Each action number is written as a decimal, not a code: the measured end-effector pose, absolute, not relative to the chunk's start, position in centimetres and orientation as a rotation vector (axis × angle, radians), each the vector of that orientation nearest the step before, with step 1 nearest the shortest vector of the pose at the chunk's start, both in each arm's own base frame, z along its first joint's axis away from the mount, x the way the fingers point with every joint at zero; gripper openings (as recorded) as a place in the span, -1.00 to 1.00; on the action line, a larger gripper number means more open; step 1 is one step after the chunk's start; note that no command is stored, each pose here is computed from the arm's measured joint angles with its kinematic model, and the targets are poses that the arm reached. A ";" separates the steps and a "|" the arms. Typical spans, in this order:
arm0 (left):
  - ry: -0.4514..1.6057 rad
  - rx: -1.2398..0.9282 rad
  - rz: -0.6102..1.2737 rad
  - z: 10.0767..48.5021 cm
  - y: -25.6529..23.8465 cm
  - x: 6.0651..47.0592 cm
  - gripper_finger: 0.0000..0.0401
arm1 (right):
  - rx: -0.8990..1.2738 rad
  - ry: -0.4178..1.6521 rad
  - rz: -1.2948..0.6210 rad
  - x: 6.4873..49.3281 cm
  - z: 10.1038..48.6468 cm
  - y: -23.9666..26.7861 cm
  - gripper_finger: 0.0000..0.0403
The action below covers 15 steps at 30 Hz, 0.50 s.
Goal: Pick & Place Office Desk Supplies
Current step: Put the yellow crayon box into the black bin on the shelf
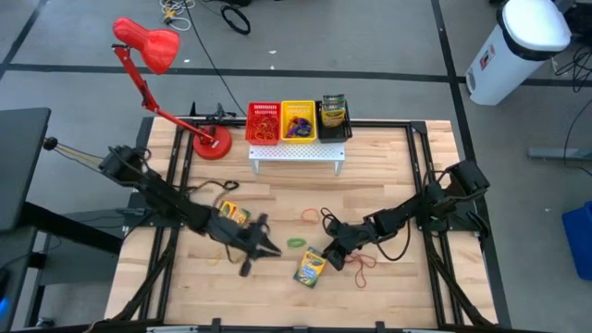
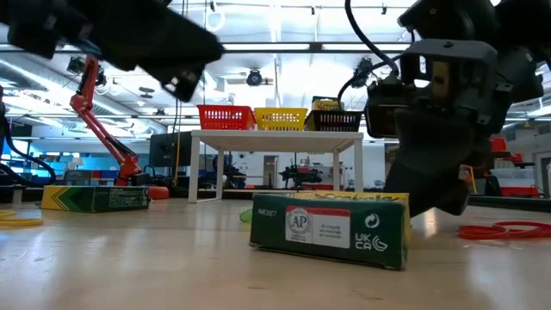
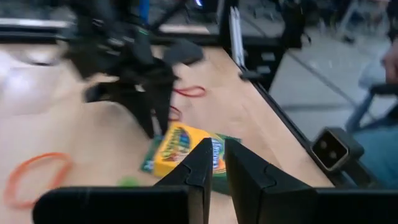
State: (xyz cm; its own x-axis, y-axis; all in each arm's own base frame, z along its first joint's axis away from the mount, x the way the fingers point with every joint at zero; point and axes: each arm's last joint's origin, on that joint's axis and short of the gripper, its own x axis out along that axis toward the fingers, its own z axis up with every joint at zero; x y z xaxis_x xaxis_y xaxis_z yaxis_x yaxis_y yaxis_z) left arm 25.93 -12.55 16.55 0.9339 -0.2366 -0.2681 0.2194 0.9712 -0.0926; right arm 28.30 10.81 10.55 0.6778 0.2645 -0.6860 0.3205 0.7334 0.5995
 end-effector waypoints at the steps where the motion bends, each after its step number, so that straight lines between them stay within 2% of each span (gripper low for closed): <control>1: 0.308 -0.042 -0.243 16.5 -13.2 26.7 -0.76 | 0.772 0.841 -0.032 28.3 10.6 10.8 -0.46; 8: 0.459 0.081 -0.322 14.5 -17.4 31.1 -0.80 | 0.769 0.844 -0.031 28.3 10.6 10.9 -0.48; 15: 0.555 0.142 -0.364 12.4 -20.1 33.6 -0.87 | 0.770 0.856 -0.025 28.3 10.5 10.9 -0.48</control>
